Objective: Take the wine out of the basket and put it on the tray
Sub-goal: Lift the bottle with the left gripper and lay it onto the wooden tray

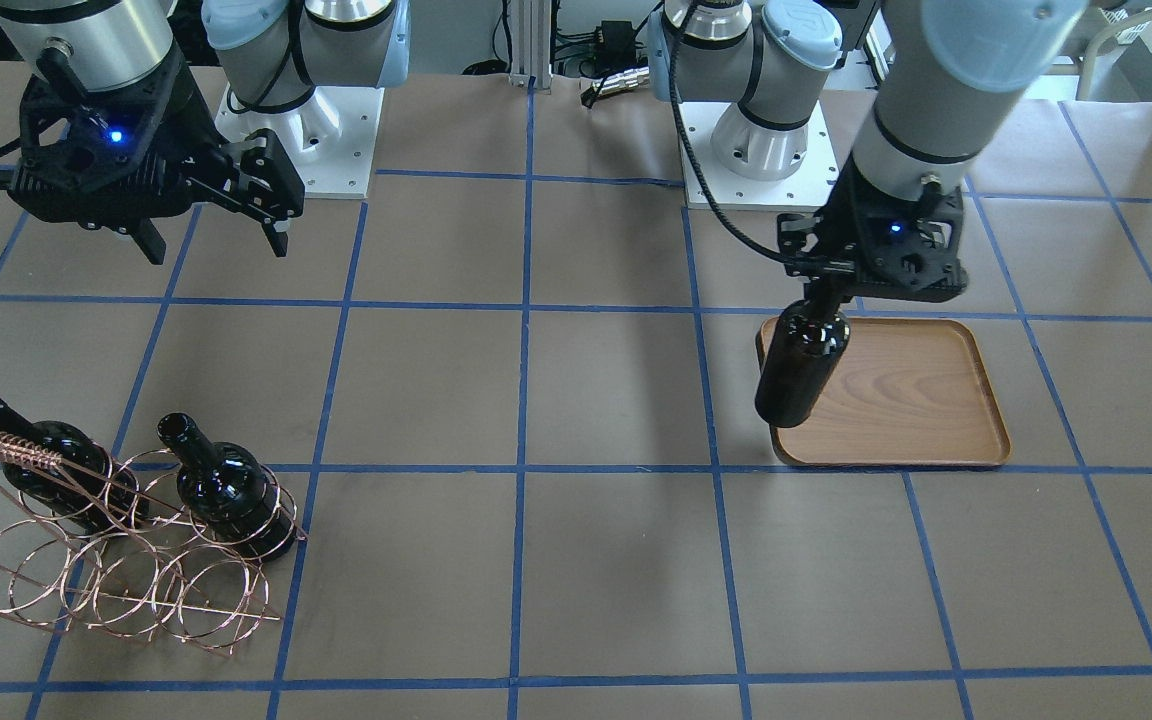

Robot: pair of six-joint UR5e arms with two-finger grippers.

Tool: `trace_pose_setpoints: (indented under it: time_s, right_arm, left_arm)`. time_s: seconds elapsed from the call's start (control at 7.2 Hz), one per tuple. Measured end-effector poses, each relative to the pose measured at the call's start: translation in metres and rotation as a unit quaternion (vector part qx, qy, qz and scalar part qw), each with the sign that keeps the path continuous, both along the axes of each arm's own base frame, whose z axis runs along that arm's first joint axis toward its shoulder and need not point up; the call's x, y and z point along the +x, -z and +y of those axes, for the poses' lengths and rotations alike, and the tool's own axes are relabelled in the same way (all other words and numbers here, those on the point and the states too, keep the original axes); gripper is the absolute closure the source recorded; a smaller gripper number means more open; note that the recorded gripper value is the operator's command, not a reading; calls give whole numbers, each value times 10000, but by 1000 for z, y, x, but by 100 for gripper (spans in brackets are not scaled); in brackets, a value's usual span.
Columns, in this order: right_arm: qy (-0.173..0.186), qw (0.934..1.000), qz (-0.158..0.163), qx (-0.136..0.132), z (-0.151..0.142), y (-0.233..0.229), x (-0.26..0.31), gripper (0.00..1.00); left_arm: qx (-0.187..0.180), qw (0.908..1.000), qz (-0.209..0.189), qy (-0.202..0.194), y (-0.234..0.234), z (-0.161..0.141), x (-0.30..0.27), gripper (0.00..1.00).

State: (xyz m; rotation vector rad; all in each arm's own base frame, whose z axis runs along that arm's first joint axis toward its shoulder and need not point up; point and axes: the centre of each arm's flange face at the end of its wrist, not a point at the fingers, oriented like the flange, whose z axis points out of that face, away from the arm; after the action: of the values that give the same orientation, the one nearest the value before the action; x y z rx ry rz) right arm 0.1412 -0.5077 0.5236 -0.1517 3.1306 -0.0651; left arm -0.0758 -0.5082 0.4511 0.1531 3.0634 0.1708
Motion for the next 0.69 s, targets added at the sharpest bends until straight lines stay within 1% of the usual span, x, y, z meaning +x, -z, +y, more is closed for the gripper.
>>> trace_pose_setpoints:
  time_s: [0.14,0.42,0.69]
  right_arm:
    - [8,10000,-9,6,0,0,0,0]
    - [9,10000,-15,4,1,0,0,0]
    - [4,10000,-21,8,1,0,0,0]
  left_arm:
    - [72,9999,31,-88,3,-3,47,100]
    - [281,9992,174,-217,21,3,118,100]
    - [452,9979,310,-347,47,11,154,100]
